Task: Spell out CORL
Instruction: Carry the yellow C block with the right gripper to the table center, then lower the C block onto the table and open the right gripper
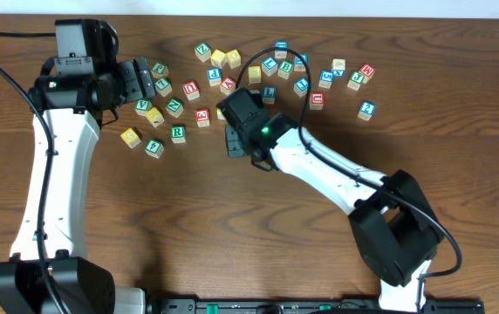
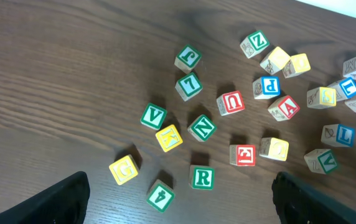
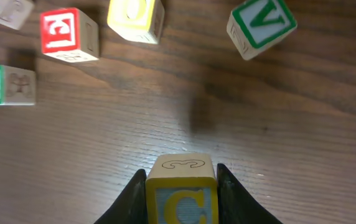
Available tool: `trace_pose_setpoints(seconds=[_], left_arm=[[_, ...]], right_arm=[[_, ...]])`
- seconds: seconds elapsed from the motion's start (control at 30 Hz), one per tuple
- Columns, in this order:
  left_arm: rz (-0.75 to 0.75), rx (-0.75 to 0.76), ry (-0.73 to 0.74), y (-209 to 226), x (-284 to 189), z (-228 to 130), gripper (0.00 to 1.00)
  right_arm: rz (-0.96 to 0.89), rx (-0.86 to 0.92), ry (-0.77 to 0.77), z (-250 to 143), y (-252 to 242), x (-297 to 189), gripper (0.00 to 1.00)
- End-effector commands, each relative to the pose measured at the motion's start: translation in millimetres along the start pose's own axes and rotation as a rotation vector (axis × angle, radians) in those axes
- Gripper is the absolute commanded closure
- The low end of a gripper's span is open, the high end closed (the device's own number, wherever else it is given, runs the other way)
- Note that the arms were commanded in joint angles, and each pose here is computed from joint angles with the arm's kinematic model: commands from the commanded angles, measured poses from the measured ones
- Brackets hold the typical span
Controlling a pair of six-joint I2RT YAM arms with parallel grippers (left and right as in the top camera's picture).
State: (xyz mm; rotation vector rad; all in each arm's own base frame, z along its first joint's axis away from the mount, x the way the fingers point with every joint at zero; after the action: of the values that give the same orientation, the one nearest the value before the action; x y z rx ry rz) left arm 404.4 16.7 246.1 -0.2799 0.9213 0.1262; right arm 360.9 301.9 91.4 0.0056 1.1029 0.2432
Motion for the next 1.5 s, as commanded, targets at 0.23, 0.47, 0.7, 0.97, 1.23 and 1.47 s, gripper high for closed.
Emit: trace_pose_setpoints(seconds=[0.23, 0.47, 0.7, 0.97, 1.23, 1.47], left_arm=[[0.007, -0.002, -0.010, 0.0, -4.6, 4.6, 0.08], [0.007, -0.002, -0.010, 0.0, -4.6, 4.6, 0.08], [0.007, -0.002, -0.010, 0.0, -4.6, 4.6, 0.08], [0.007, -0.002, -0.010, 0.0, -4.6, 4.6, 0.07], [0.007, -0.002, -0.010, 0.0, -4.6, 4.7, 0.08], [0.007, -0.001, -0.010, 0.1, -4.6, 4.6, 0.08]], right_arm=[[-0.117, 0.105, 0.008, -13.2, -14.5, 27.1, 0.77], [-0.135, 0.128, 0.030, -21.2, -17.3, 42.6, 0.76], [-0.137, 0.128, 0.035, -22.7, -17.8, 44.9, 0.68], [-0.134, 0.127, 0.037, -22.9, -17.0, 44.7, 0.49], [-0.102, 0.029, -0.021, 22.4, -8.1, 13.1, 0.43], [-0.027, -0.071, -0.097, 76.4, 4.2, -32.9, 0.40]])
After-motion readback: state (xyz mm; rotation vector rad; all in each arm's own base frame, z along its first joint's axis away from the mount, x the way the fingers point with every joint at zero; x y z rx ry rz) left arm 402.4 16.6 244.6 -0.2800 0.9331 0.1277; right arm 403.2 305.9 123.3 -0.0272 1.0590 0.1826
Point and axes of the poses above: each gripper's point midway between its finger pads, its own x axis out along the fingers, its own y axis along the line the jaws close on, z = x × y, the point moved 3 cm from there along -x, back along the fingers, and after that the axes turned 3 degrees about -x, right-handed, at the moved point
